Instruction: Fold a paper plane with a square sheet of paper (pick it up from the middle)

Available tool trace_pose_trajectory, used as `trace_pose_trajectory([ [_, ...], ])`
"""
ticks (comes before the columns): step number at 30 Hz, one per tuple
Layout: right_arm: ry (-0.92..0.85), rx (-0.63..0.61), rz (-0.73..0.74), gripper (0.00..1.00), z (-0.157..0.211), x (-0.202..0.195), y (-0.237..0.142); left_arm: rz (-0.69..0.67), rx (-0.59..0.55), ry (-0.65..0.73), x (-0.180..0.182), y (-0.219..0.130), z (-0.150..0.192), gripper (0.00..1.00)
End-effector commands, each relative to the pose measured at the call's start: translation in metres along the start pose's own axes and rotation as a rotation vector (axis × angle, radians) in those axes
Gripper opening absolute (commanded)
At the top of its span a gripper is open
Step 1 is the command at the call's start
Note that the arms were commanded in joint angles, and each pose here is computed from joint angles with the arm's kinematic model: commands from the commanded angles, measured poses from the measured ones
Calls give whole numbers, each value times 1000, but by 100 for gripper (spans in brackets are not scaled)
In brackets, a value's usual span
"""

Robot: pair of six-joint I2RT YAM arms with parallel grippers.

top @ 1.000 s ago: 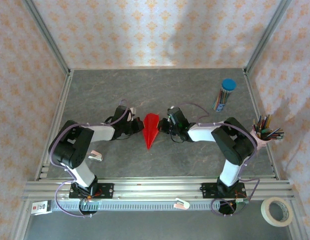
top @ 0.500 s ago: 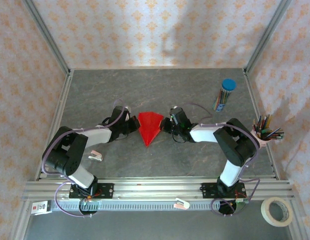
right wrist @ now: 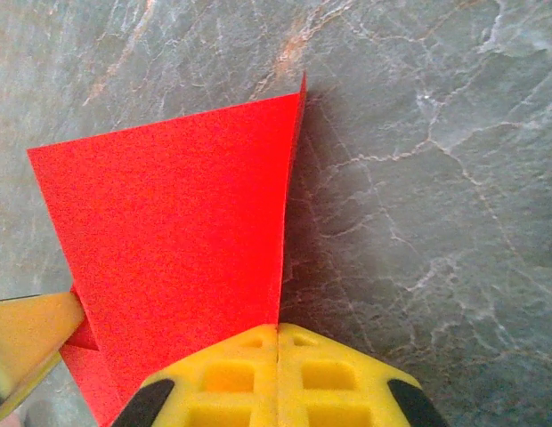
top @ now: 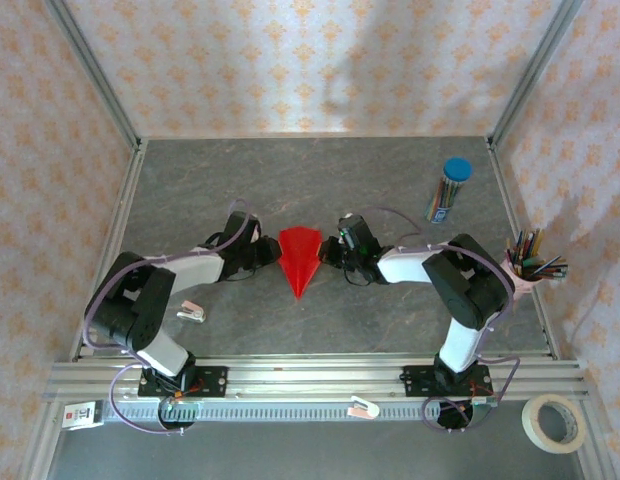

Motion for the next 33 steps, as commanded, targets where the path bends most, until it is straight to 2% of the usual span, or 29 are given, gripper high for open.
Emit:
trace_pose_trajectory([
  [1,-15,0,-15,0,-4,8,2,5,-62,44,-17,-23,-14,31],
  [6,-13,5,-15,0,-4,8,3,26,-49,76,-34,-31,2,33],
  [15,-11,9,-9,0,-3,6,4,-5,41,116,-43,-11,39,33],
  [22,-7,13,-6,0,-2,3,5,-13,70,127,-45,-1,47,37],
  [33,-6,19,-3,0,0,1,7,-69,29,172,-44,-6,36,43],
])
Point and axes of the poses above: each hand's point on the last joint's axis, 136 mm out from that joint toward the fingers, its own y axis out along the fingers, its own x axis along the line the jaws close on, z = x × y, the point moved 1 cm from there along -y, back along the fingers, and after that the axes turned 13 degrees about y, right-handed, at the moved point
